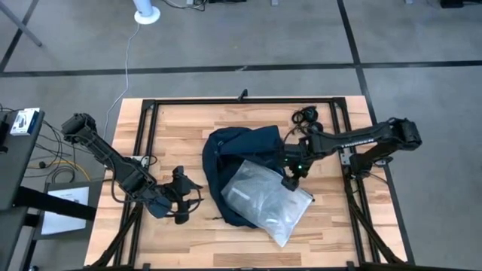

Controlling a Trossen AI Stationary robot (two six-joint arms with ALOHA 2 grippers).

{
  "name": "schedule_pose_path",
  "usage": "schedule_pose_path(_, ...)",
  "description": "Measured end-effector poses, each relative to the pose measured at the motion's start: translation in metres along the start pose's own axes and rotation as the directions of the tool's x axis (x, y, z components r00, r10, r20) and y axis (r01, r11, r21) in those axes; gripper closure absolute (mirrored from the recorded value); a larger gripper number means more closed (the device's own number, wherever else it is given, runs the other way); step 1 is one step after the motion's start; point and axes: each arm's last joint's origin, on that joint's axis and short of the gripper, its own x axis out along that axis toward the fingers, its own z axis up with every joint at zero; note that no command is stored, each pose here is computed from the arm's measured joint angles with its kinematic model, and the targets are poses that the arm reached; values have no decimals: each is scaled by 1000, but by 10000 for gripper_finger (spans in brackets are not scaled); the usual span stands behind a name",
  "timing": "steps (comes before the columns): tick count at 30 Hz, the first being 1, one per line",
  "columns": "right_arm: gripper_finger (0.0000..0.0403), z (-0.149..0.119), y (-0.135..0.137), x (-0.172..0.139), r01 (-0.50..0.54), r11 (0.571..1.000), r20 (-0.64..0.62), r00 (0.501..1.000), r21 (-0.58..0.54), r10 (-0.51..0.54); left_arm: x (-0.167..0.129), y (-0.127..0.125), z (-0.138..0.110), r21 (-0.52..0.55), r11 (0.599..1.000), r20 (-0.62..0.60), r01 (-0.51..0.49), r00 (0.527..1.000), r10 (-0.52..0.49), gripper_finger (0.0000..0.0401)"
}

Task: Unpack backpack
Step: Remove the white zip lock bag from the blue backpack

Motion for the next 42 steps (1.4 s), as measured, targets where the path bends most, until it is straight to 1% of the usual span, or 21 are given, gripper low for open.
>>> schedule_pose_path(2, 86, 1, 0, 4, -34, 999, 8, 999, -9, 34, 0, 0, 0, -2, 1000, -2, -2, 1000, 2, 216)
schedule_pose_path(6, 76, 0, -2, 15, -50, 999, 19, 999, -14, 50, 0, 0, 0, -8, 1000, 3, -7, 1000, 7, 216)
schedule_pose_path(9, 84, -2, -4, 25, -53, 998, 29, 998, -26, 54, 0, 0, 0, -6, 1000, 9, -14, 1000, 14, 216)
schedule_pose_path(11, 102, -4, 0, 26, -57, 997, 29, 998, -43, 58, 0, 1, 0, 2, 1000, 7, -17, 1000, 17, 216)
schedule_pose_path(13, 133, -5, 6, 27, -68, 995, 34, 997, -68, 70, 0, 1, 0, 2, 1000, 10, -18, 1000, 18, 216)
schedule_pose_path(15, 181, -7, 13, 26, -80, 993, 24, 996, -86, 82, 0, 1, 0, 6, 1000, 8, -21, 1000, 21, 216)
schedule_pose_path(17, 246, -9, 21, 23, -124, 986, -4, 992, -110, 125, 0, 1, 0, 8, 1000, 6, -24, 1000, 24, 216)
schedule_pose_path(20, 363, -10, 35, 17, -160, 973, -8, 987, -165, 161, 0, 2, -1, 11, 1000, 2, -27, 1000, 27, 216)
schedule_pose_path(21, 382, -9, 41, 14, -172, 968, 0, 985, -185, 175, 0, 2, -1, 13, 1000, 1, -28, 1000, 28, 216)
schedule_pose_path(22, 387, -9, 48, 10, -185, 962, 8, 982, -203, 190, 0, 2, -1, 13, 1000, 2, -28, 1000, 28, 216)
schedule_pose_path(25, 398, -4, 70, -10, -221, 939, 54, 968, -264, 243, 0, 2, -1, 14, 999, 1, -29, 1000, 29, 216)
schedule_pose_path(27, 401, -1, 87, -29, -222, 921, 99, 959, -319, 265, 0, 2, -1, 14, 999, 3, -30, 1000, 30, 216)
schedule_pose_path(30, 402, 2, 108, -65, -197, 898, 165, 946, -394, 280, 0, 2, -1, 14, 999, 3, -31, 1000, 31, 216)
schedule_pose_path(33, 402, 1, 122, -101, -147, 889, 230, 936, -433, 267, 0, 2, -1, 14, 999, 3, -31, 1000, 31, 216)
schedule_pose_path(37, 402, -14, 134, -143, -52, 900, 304, 932, -433, 200, 0, 2, -1, 13, 999, 4, -31, 1000, 31, 216)
schedule_pose_path(40, 402, -31, 135, -167, 69, 930, 367, 927, -361, 74, 0, 2, -1, 14, 999, 3, -31, 1000, 31, 216)
schedule_pose_path(41, 402, -34, 134, -170, 93, 936, 384, 922, -338, 48, 0, 2, -1, 14, 999, 3, -31, 1000, 31, 216)
schedule_pose_path(42, 402, -43, 134, -176, 127, 942, 391, 920, -310, 5, 0, 2, -1, 14, 999, 3, -31, 1000, 31, 216)
